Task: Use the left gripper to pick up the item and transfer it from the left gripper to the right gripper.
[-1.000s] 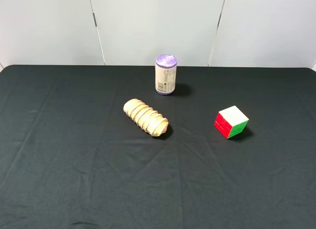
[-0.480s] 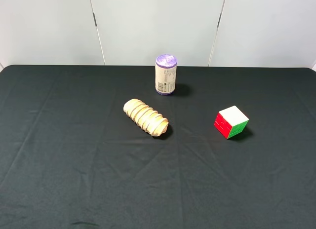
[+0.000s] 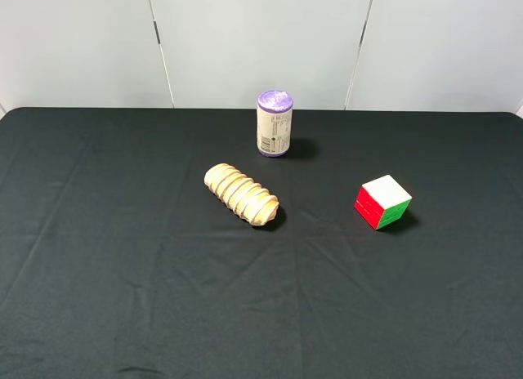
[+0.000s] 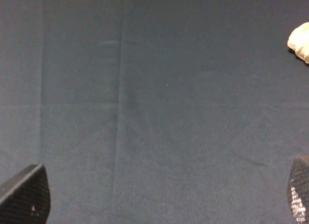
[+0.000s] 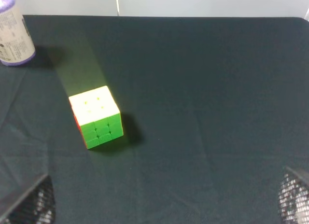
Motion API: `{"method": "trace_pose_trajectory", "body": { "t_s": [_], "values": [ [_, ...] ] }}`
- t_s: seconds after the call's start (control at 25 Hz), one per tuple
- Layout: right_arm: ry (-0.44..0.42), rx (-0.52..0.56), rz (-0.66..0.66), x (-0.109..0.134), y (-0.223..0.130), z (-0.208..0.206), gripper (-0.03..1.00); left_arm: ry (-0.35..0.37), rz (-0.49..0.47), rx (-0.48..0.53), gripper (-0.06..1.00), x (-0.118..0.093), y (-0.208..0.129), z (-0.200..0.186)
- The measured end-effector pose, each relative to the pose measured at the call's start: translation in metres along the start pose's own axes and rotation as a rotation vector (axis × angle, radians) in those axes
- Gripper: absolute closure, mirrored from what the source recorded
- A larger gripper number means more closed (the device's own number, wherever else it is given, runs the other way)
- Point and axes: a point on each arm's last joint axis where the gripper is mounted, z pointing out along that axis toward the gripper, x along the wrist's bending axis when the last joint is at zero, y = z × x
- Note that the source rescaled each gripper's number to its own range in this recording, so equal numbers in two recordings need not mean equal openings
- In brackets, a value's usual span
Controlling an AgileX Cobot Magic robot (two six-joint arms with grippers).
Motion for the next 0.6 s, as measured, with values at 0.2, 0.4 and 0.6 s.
{"method": "trace_pose_trajectory", "body": {
  "t_s": [0.2,0.4,0.6],
  "values": [
    [0.002,0.0,0.001,0.0002,0.0,0.0,-0.03,0.0,0.0,0.0,-0.01,0.0,0.0,0.0],
    [0.002,0.0,0.001,0.0002,0.0,0.0,-0.03,0.0,0.001,0.0,-0.01,0.0,0.0,0.0],
    [0.002,0.0,0.001,0.0002,0.0,0.0,-0.03,0.0,0.001,0.0,-0.01,0.0,0.0,0.0]
  ]
}}
